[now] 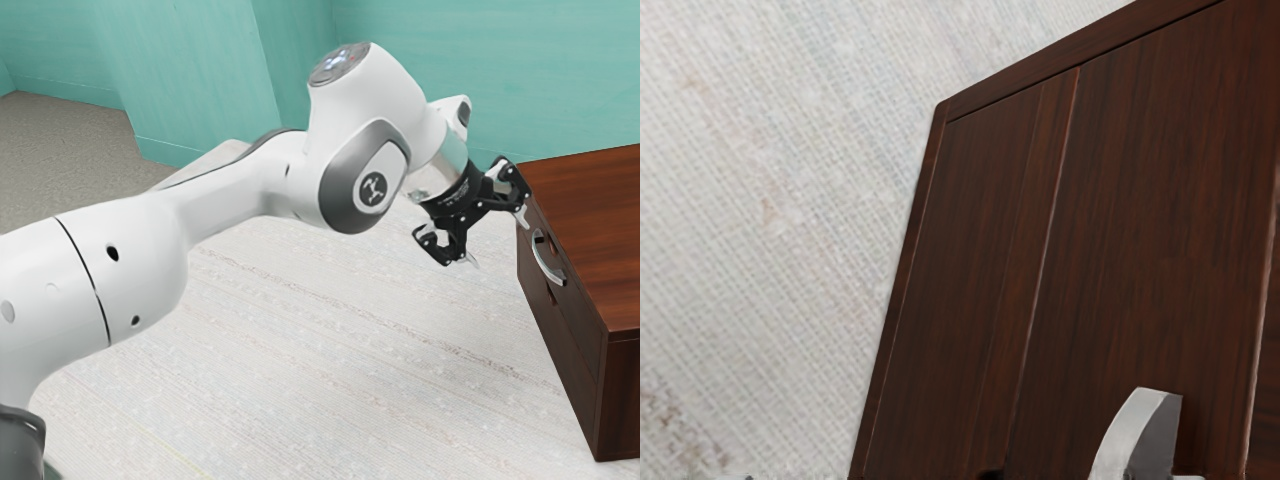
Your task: Pull the drawer handle with one arm to open the drawer
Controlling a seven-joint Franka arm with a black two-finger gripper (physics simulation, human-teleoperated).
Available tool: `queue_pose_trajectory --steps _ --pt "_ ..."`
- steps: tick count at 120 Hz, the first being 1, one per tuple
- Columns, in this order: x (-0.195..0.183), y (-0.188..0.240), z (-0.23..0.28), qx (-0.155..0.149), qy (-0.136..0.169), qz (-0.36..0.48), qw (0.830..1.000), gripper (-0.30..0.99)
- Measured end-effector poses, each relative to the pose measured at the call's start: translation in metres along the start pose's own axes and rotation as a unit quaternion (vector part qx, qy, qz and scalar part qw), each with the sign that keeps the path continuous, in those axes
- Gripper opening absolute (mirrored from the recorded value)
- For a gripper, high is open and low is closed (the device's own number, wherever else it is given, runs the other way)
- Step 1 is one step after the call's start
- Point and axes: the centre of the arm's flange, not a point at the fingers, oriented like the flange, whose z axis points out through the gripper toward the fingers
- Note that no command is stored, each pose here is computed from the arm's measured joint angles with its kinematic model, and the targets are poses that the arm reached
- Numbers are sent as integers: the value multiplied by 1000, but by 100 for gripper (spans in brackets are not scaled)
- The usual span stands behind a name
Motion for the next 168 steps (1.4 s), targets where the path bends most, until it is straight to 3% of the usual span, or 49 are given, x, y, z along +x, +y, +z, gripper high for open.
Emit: queue_pose_trajectory --steps 67,168 --pt "-22 -1 19 8 -11 14 1000 51" --pt "-18 -15 31 21 -9 6 1000 45"
